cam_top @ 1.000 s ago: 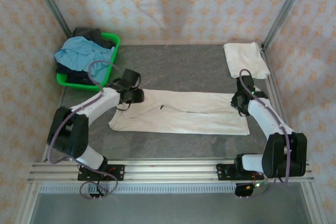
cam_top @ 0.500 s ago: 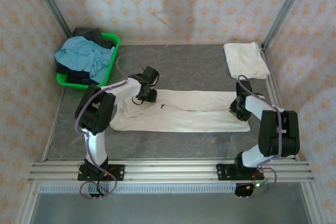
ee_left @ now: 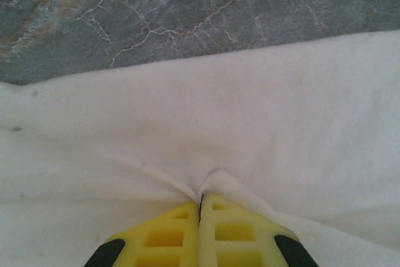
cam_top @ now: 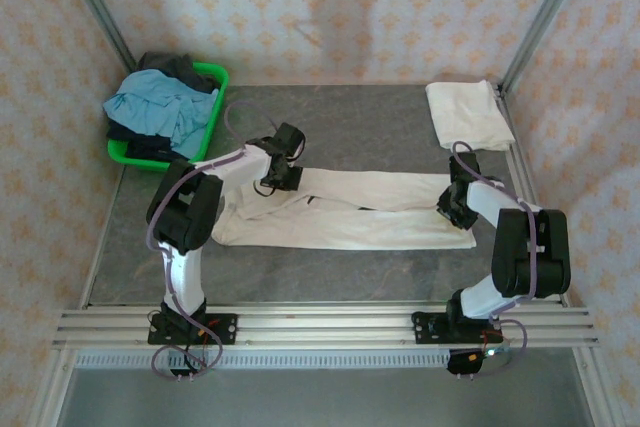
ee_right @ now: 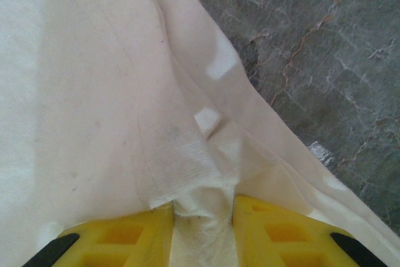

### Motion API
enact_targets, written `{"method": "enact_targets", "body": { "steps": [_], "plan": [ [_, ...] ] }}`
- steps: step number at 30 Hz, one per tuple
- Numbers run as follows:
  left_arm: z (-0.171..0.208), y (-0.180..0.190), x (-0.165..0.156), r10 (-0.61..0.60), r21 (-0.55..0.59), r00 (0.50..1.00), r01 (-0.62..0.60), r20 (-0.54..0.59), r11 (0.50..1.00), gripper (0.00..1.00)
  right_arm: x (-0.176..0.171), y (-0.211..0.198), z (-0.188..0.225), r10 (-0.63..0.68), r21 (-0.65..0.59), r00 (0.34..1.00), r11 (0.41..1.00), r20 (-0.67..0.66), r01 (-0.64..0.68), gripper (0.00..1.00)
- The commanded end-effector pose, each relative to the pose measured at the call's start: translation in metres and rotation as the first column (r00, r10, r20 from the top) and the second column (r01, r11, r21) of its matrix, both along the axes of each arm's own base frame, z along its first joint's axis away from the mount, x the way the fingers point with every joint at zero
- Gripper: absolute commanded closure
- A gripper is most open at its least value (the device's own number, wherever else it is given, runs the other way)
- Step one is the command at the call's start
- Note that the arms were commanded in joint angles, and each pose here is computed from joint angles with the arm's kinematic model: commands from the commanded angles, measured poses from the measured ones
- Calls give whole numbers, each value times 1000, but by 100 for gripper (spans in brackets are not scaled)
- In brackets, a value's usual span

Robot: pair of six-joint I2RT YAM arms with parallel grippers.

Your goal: Fold and stack the t-shirts

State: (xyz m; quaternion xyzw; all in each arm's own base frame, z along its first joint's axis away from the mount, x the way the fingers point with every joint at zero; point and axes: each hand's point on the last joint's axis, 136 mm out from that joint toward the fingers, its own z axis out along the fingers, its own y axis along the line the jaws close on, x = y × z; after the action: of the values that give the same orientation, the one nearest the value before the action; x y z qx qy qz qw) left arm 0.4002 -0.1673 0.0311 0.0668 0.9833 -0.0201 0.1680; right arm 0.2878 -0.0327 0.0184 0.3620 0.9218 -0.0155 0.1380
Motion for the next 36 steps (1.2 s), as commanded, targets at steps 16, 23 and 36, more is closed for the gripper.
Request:
{"method": "enact_targets", "body": {
  "steps": [16, 23, 36],
  "plan": [
    [59, 18, -48, 31, 111, 993, -44, 114, 993, 91, -2, 2, 9, 19, 18, 1000, 1000, 22, -19, 69],
    [67, 12, -76, 21, 28, 992, -24, 123, 999, 93, -3, 1, 15, 25, 8, 999, 1000, 31, -25, 68],
    [86, 1, -90, 35, -150, 985, -10, 168, 989, 68, -3, -3, 26, 24, -21, 998, 1000, 52, -23, 68]
  ]
}}
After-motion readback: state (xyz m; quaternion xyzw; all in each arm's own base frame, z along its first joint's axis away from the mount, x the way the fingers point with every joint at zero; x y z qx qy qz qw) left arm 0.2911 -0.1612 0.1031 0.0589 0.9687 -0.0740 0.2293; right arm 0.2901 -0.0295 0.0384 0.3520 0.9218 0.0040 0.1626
